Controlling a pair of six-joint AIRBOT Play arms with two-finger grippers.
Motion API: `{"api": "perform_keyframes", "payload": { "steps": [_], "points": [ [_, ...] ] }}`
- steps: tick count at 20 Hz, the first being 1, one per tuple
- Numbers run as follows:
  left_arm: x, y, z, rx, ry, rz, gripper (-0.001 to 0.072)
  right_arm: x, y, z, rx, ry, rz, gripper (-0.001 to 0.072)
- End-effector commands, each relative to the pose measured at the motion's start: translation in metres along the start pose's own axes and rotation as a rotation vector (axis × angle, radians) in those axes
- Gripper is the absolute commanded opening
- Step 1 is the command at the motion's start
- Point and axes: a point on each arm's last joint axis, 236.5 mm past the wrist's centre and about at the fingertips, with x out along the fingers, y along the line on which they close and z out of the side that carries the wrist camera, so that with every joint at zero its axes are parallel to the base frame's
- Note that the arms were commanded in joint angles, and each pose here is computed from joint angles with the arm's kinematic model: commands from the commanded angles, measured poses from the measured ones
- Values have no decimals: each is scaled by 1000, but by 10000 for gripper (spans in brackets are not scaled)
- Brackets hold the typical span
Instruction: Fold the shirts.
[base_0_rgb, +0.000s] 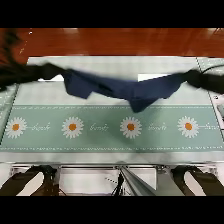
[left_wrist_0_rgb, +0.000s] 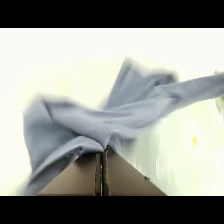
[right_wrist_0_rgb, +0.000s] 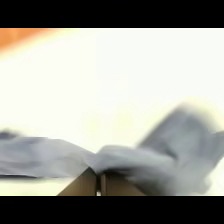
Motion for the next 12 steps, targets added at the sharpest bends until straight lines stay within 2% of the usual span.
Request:
{"api": "perform_keyframes", "payload": {
  "steps": [1,5,8,12],
  "points": [
    [-91,-72,90,229,-279,47,17,-94,50,89,-139,-301,-1,25],
    [-173,-147,135,444,-487,116,17,-168,100,143,-231,-513,15,25],
    [-222,-181,146,565,-581,245,17,-215,137,167,-274,-647,51,25],
    [-269,-207,141,641,-657,394,17,-254,165,173,-301,-714,66,25]
  ]
}}
